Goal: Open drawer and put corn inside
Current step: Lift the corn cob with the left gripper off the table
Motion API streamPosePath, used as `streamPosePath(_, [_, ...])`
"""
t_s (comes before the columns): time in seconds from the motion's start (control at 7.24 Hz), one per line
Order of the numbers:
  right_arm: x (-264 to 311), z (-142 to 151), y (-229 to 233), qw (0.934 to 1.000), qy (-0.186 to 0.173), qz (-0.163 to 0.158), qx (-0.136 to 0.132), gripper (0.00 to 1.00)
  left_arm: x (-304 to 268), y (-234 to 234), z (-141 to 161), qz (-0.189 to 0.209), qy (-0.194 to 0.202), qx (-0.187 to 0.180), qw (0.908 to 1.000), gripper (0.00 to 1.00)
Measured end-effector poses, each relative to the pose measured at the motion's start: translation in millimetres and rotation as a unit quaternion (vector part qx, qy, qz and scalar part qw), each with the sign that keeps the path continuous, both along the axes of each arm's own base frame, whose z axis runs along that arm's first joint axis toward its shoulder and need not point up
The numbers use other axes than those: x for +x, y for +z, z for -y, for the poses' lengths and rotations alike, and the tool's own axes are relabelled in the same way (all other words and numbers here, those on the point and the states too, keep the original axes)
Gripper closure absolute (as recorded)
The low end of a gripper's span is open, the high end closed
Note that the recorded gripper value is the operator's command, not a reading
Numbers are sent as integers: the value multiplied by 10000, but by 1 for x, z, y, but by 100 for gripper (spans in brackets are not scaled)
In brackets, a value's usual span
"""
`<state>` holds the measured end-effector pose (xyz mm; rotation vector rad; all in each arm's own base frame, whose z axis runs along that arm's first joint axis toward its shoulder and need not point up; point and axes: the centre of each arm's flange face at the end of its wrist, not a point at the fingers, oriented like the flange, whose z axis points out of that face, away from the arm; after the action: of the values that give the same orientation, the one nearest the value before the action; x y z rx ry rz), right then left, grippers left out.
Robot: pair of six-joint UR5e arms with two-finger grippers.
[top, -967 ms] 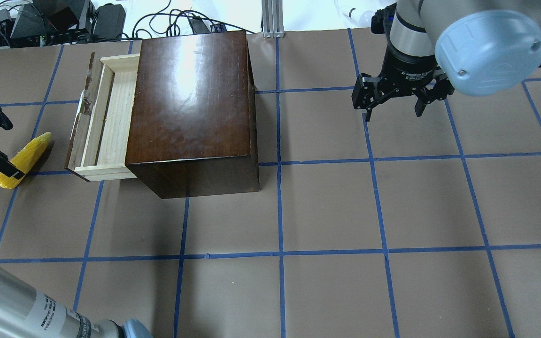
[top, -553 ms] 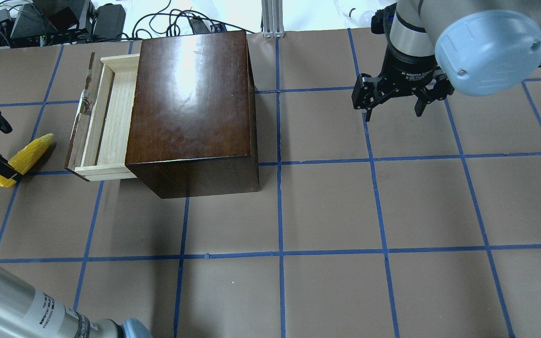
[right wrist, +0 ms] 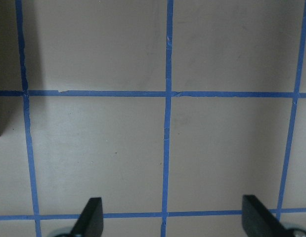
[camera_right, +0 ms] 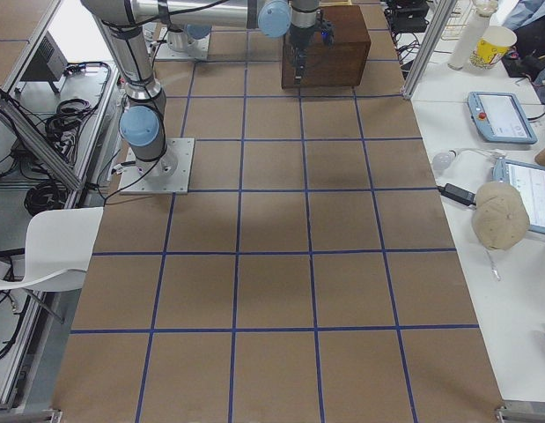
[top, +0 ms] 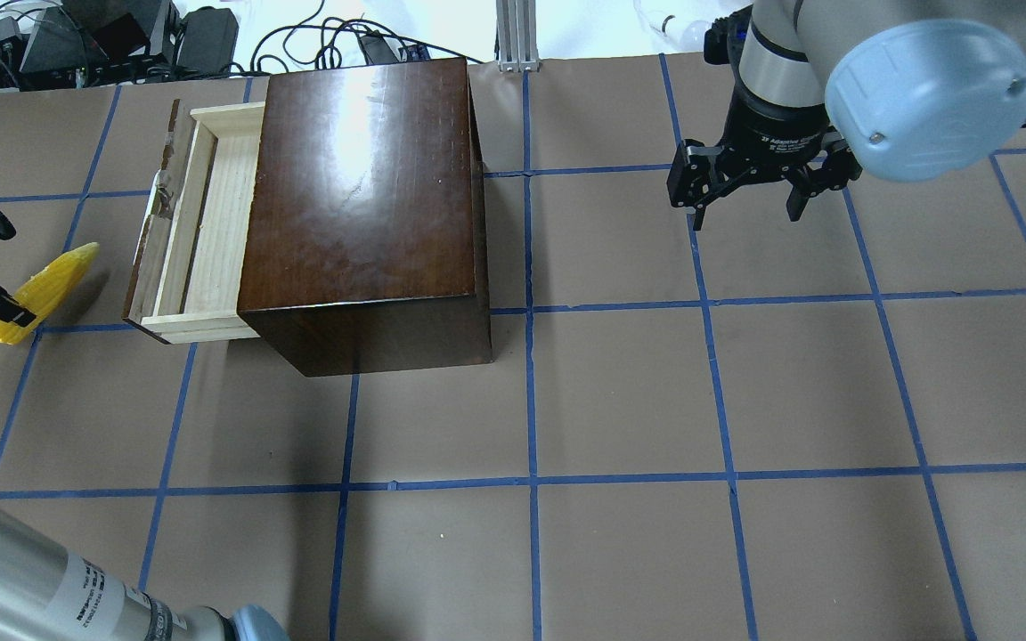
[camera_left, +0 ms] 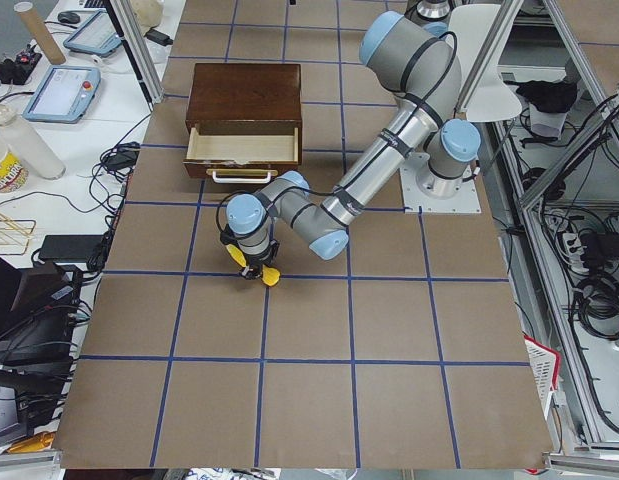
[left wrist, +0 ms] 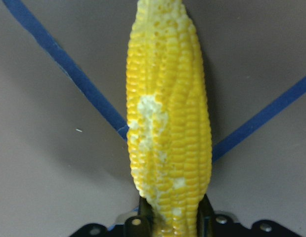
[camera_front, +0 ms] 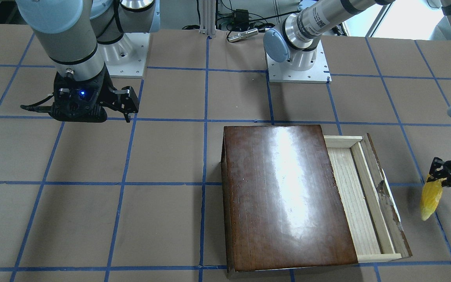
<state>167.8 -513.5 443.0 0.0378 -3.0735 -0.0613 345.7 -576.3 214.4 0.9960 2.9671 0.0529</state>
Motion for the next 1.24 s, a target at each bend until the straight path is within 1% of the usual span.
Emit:
streamPosePath(0.41, [0,0,0,10000,0,5,-1,0,-20,52,22,171,205,-285,9992,100])
streamPosePath(0.69, [0,0,0,10000,0,8,-3,0,-38,91,31,216,454,-381,9980,100])
streamPosePath(0.97, [0,0,0,10000,0,8,1,0,-57,141,35,166,796,-349,9961,100])
streamPosePath(1.24, [0,0,0,10000,0,10,-1,0,-92,197,42,89,1117,-247,9934,100])
